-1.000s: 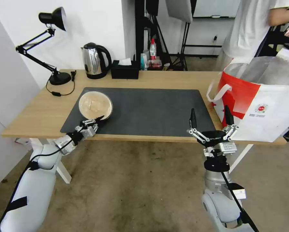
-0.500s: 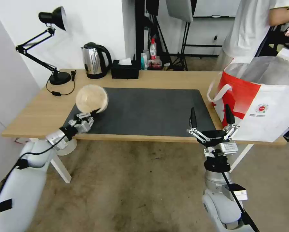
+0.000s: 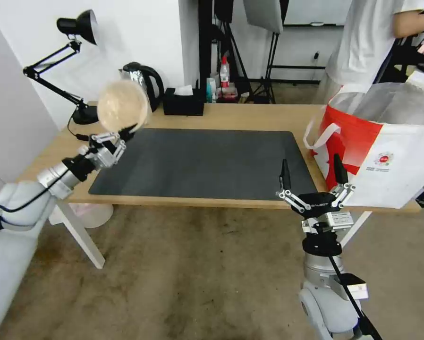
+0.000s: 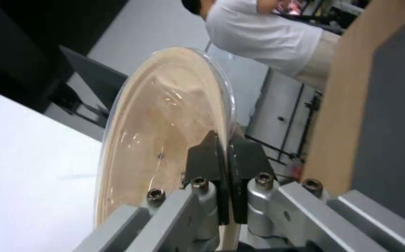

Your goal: Pick up the trash from the table and place it into the takeout bag.

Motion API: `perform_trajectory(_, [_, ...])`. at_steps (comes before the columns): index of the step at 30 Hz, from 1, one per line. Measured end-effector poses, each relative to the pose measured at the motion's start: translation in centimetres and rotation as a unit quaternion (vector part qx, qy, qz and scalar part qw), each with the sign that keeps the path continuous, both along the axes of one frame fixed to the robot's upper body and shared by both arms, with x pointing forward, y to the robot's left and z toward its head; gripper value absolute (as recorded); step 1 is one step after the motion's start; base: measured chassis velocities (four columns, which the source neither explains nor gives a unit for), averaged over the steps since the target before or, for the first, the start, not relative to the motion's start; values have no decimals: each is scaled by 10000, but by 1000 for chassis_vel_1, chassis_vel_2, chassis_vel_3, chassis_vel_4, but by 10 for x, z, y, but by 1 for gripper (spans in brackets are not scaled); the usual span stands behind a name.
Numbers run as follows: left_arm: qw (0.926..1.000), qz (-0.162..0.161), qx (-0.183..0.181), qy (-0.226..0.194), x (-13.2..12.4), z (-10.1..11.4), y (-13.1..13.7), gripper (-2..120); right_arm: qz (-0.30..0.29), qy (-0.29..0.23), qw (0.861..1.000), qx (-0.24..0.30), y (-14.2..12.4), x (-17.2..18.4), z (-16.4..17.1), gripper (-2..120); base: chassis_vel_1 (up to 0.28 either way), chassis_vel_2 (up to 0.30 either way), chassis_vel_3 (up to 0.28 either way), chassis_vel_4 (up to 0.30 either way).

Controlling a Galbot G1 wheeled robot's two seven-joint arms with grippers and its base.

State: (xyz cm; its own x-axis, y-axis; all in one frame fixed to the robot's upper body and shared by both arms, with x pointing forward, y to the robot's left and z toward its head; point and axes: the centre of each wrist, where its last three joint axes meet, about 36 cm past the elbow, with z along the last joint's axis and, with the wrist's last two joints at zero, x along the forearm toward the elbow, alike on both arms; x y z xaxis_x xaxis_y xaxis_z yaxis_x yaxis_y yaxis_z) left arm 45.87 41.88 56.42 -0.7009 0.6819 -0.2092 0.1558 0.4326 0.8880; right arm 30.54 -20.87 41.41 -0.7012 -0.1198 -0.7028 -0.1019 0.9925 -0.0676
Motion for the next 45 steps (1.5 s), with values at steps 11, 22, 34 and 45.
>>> perform_trajectory(11, [9987, -172, -123, -474, 13, 74, -4, 0, -40, 165, 9996, -217, -17, -12, -20, 100, 0, 0, 0, 0])
perform_trajectory(22, [9953, -213, -549, -770, 71, 90, -15, 0, -187, 291, 9989, -304, -28, -17, -28, 100, 0, 0, 0, 0])
perform_trajectory(34, [9905, -678, -849, -841, 142, 91, -81, 0, -399, 308, 9980, -375, -39, -13, -21, 100, 0, 0, 0, 0])
perform_trajectory(45, [9884, -934, -867, -830, 163, 99, -115, 0, -450, 287, 9980, -342, -38, -10, -19, 100, 0, 0, 0, 0])
